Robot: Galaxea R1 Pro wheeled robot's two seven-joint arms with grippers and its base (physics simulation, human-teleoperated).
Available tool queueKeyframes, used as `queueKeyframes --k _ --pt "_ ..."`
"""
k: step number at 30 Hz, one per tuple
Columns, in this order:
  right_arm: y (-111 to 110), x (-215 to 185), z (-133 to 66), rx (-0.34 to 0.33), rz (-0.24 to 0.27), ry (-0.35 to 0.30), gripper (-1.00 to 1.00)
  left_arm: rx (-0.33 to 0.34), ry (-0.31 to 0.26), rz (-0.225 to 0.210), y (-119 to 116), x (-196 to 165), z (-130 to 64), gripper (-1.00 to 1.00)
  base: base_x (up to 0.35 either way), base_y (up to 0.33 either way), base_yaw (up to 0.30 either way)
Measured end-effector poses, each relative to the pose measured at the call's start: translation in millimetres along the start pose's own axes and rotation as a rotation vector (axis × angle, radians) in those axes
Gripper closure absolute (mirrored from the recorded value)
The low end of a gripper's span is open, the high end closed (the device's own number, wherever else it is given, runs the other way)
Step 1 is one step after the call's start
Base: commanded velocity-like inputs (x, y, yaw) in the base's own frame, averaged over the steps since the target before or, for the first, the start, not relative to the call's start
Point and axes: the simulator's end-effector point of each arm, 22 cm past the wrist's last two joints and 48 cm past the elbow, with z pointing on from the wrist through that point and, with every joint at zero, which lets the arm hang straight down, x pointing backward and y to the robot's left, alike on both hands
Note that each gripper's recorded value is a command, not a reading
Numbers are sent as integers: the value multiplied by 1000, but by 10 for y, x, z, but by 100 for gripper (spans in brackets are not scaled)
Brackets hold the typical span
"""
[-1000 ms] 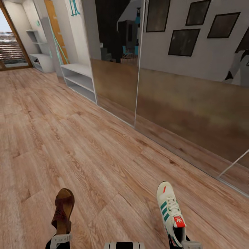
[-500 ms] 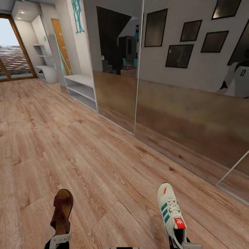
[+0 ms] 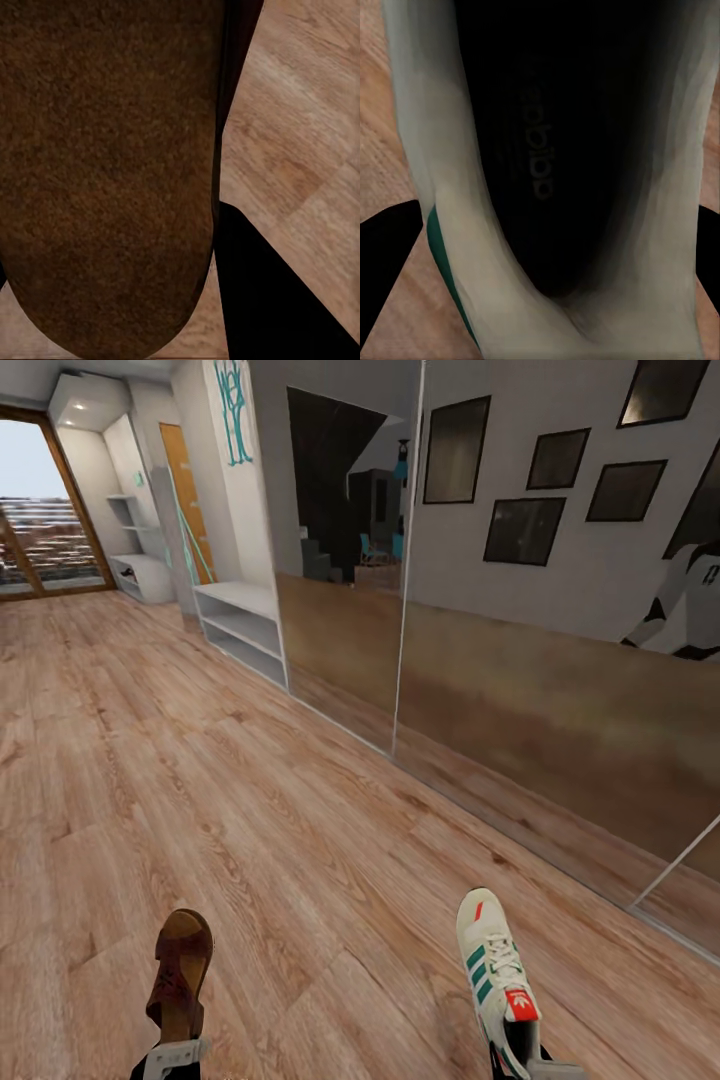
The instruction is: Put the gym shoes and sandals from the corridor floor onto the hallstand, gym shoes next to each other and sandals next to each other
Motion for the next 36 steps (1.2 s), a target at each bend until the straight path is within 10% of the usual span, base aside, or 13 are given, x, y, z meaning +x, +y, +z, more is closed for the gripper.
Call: queueKeyframes --k 17,36 --pt "-112 14 -27 76 2 9 100 1 7 0 -13 11 -12 100 21 0 272" --pt "-89 49 -34 67 -4 17 100 -2 17 -5 -13 54 -16 100 323 0 187"
